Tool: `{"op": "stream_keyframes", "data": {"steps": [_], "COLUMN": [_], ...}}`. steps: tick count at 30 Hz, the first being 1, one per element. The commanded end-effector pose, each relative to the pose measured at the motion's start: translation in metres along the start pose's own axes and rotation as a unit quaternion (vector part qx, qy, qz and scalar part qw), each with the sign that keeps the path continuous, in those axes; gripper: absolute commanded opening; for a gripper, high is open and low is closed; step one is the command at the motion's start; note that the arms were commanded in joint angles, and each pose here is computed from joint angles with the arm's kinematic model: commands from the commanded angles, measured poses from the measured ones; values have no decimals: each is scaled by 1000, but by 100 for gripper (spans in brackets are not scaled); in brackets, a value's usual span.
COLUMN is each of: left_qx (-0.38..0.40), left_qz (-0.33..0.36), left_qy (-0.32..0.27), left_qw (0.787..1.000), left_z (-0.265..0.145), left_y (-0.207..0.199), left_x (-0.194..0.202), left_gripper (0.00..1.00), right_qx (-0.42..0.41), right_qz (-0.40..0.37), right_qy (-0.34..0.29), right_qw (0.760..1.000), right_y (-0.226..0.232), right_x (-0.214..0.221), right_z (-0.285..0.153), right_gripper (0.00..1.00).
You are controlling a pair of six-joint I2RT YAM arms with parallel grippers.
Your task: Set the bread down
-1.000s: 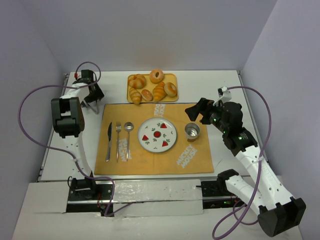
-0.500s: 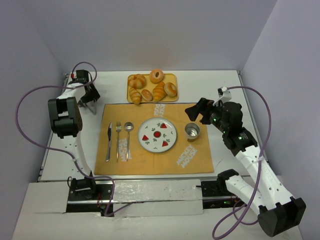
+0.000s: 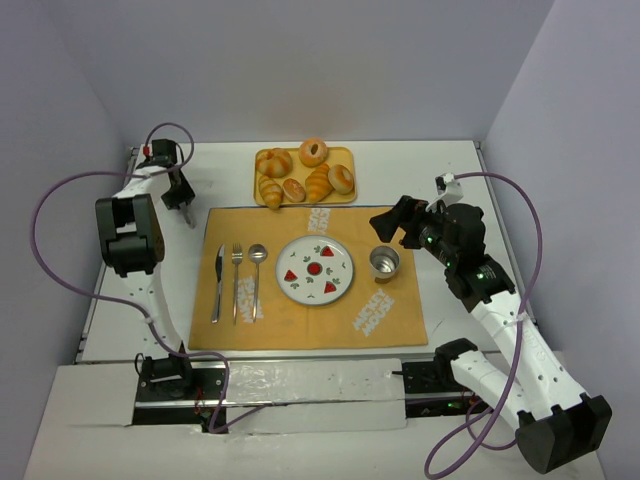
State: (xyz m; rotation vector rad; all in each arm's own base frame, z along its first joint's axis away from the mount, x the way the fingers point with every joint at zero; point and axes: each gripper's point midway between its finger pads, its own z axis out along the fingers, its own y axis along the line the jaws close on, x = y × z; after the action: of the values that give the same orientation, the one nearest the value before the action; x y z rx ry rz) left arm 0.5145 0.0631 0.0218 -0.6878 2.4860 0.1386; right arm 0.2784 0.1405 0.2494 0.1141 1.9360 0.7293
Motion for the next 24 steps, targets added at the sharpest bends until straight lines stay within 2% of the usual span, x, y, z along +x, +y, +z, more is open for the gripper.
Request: {"op": "stream_keyframes", "data": {"steps": [1,7,10,12,24], "left_qx": [30,30,30,30,44], "left_qz": [-9,-12,-16,-18,-20], "left_qy": [-2,-30,-47,-58,-101], "left_qw": [1000,999,998,998,994], "left_z": [-16,-43,-61,-73,-132], "left_y": [-10,-13,-13,-12,-16], "left_x": [-2,-15,-22,-25,-32], "left_gripper": [46,50,60,62,59], "right_qx": [-21,-22,-23,-24,-32], "right_qz": [-2,-5,-4,-5,-9], "right_qy": [-16,-18,-19,-21,-25], "right_qw": [1000,1000,1000,999,999], "right_y": [10,12,13,14,20], "right_x": [-8,-10,-11,-13,-18], "right_z": [0,-3,-4,-6,-13], "right_gripper": [100,100,100,100,100]}}
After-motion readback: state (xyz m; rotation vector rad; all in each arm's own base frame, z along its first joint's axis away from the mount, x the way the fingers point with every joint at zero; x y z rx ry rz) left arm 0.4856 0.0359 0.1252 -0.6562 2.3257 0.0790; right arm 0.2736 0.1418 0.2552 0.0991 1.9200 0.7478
